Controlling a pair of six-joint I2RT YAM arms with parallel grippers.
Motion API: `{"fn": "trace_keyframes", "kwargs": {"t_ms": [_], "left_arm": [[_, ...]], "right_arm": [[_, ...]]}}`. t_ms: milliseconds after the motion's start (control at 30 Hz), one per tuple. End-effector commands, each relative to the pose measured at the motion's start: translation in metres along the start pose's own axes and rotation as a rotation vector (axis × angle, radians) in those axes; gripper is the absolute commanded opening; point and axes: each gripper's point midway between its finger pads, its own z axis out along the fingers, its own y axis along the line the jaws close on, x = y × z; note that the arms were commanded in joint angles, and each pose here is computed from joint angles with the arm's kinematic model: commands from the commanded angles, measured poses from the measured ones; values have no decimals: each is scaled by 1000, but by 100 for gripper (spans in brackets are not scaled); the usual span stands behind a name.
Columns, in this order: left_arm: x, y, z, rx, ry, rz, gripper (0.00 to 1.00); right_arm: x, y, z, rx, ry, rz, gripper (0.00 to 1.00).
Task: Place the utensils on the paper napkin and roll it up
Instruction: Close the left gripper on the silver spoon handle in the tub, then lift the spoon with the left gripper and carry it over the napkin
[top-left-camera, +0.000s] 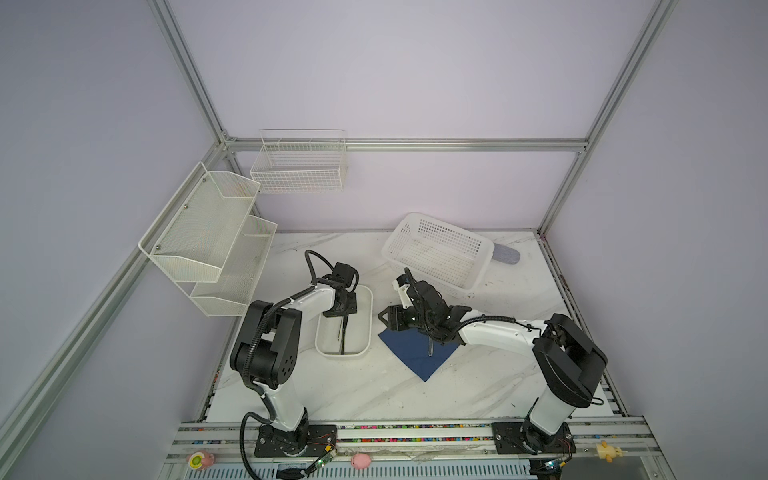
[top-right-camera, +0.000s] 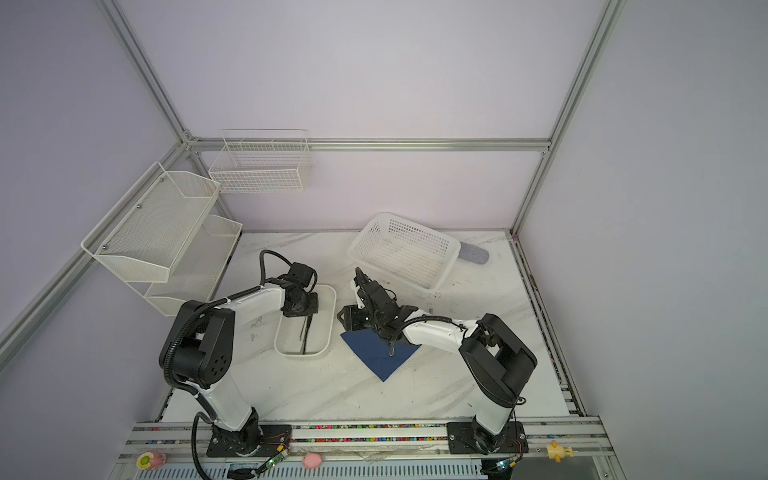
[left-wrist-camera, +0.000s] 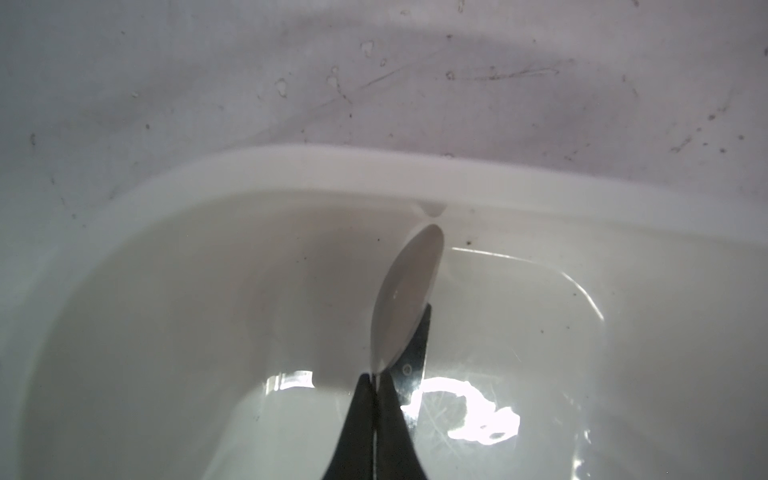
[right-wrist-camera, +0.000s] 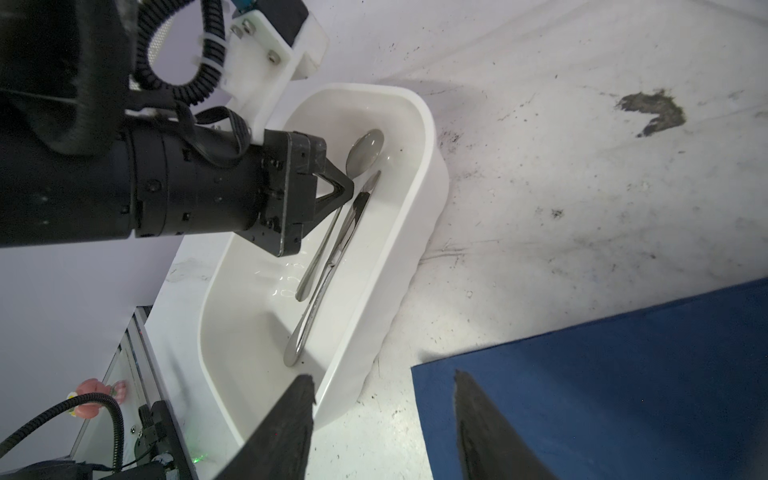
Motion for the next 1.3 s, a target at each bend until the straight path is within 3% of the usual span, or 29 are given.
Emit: {"fn": "trace_keyframes", "kwargs": {"t_ms": [0,400,567,933,1133,1267], "left_arm": [[23,10,17,-35,60,-11,0],[20,9,13,-23,44,-18,0],[4,-1,-17,56,-29,-48,0],[-19,-44,-127,459,-168,-88,0],[-20,-95,-182,838,-161,-70,0],[-19,-114,-193,957,-104,-99,0]], "right_arm": [[-8,7,-4,-3,-23,-17,56],[-11,8,-8,2,-32,-21,56],[-26,12,-23,16,-90,-32,53],[-59,18,-71,39,-228,-19,53],[-67,2,-93,3,-249,70,53],[-67,-17,-111,3,-277,143,53]]}}
